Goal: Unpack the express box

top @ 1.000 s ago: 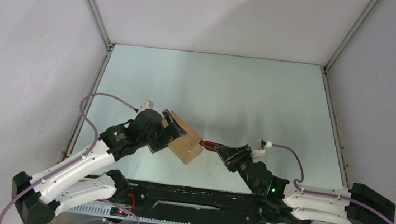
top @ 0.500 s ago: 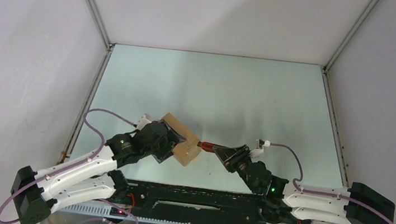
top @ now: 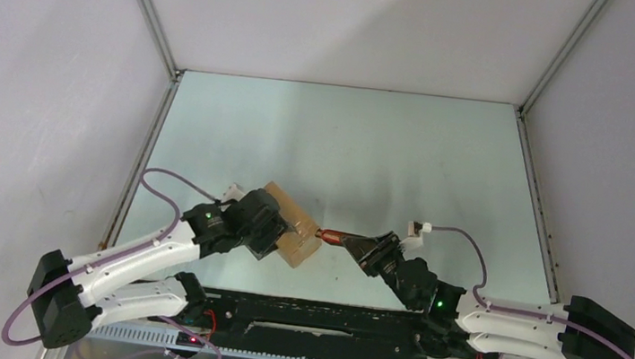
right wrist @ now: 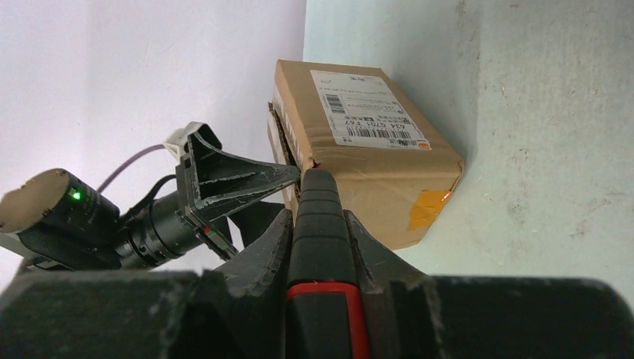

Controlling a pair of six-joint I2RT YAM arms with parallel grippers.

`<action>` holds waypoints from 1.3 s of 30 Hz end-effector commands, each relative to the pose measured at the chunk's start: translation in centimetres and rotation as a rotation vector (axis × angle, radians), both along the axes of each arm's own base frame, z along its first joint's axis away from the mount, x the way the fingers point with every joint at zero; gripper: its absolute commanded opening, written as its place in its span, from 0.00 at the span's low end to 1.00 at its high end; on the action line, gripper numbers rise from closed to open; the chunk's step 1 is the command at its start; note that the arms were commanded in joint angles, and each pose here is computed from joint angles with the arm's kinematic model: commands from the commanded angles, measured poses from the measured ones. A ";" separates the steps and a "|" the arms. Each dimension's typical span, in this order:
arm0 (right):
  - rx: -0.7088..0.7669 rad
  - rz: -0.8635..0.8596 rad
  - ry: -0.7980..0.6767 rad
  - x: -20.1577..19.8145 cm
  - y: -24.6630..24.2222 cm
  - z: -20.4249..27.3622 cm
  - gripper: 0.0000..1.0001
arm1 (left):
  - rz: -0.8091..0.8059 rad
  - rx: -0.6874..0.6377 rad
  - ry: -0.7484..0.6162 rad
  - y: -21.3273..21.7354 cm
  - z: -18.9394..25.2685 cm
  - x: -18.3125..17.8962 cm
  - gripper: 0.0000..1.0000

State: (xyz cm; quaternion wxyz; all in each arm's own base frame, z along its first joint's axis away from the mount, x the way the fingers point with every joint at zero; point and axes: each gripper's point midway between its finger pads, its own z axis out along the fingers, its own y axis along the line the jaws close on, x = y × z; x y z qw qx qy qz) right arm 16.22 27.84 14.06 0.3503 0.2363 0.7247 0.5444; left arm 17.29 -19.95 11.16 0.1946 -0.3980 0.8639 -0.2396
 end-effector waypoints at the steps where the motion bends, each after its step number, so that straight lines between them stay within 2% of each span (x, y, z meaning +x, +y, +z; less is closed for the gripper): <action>1: -0.144 0.112 -0.026 -1.7 0.9 -1.7 0.00 | 0.048 0.059 -0.005 0.9 1.6 0.6 0.60; 3: -0.148 0.119 -0.029 -1.7 1.2 -1.7 0.00 | 0.054 0.062 0.006 0.9 1.7 0.7 0.54; 7: -0.149 0.127 -0.027 -1.8 1.4 -1.9 0.00 | 0.075 0.074 0.087 1.0 0.8 0.3 0.21; 11: -0.146 0.137 -0.026 -1.9 1.7 -1.7 0.00 | 0.082 0.101 0.132 1.1 0.4 0.1 0.07; 13: -0.135 0.145 -0.023 -1.9 1.9 -1.6 0.00 | 0.083 0.084 0.128 0.7 0.5 0.3 0.05; 16: -0.125 0.147 -0.024 -1.9 1.9 -1.3 0.00 | 0.102 0.027 0.080 0.3 1.2 1.0 0.18; 18: -0.124 0.145 -0.019 -1.9 1.8 -1.3 0.00 | 0.128 0.014 0.047 0.6 1.8 1.4 0.20; 25: -0.064 0.169 0.024 -2.5 2.1 -0.8 0.00 | 0.238 0.018 -0.006 2.2 3.2 2.4 0.00; 39: -0.051 0.108 0.062 -1.2 -0.4 -1.5 0.00 | 0.302 0.038 0.013 3.8 1.4 1.7 0.00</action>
